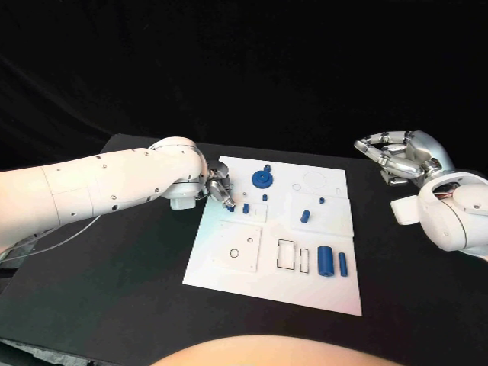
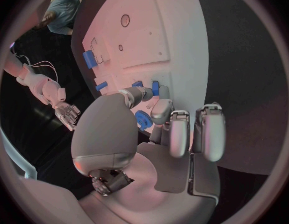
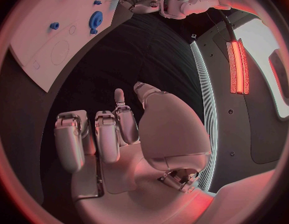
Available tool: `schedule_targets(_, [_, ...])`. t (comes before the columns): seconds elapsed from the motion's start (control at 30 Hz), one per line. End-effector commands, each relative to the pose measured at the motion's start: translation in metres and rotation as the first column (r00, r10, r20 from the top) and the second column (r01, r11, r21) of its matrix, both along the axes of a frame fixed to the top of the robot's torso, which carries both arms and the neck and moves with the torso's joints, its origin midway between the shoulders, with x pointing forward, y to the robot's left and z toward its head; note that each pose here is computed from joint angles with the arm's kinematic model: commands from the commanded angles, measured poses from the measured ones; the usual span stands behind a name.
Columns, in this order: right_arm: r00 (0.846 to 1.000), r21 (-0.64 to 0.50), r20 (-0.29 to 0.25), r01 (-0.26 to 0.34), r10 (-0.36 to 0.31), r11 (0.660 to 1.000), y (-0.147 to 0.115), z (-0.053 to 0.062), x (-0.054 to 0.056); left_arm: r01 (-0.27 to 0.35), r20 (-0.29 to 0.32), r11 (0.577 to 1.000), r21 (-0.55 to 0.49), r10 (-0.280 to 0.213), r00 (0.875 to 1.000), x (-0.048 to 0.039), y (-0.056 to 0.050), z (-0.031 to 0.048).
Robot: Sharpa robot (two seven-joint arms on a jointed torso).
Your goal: Assemble the parts on the task board
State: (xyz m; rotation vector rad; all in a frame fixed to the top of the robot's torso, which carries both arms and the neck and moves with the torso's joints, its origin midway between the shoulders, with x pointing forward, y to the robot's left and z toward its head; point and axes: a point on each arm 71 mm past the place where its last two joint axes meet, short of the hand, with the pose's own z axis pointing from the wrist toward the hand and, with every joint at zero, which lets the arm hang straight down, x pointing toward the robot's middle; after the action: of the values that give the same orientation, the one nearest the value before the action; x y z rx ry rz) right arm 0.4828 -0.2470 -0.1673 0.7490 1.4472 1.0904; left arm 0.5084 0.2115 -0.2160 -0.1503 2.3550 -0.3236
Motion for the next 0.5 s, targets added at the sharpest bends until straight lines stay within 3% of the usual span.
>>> schedule_targets(0.03, [1.0, 0.001, 0.003, -0.011, 0.011, 1.0, 0.0014, 0.0002, -0.0007, 0.012, -0.03, 1.0, 0.005, -0.012, 0.999, -0.0032, -0.0043, -0.0047])
schedule_targets(0.5, [1.0, 0.002, 0.006, -0.012, 0.012, 1.0, 0.0008, 0.0005, -0.0013, 0.029, -0.051, 0.999, 0.02, -0.028, 0.998, -0.0052, -0.0092, -0.0062])
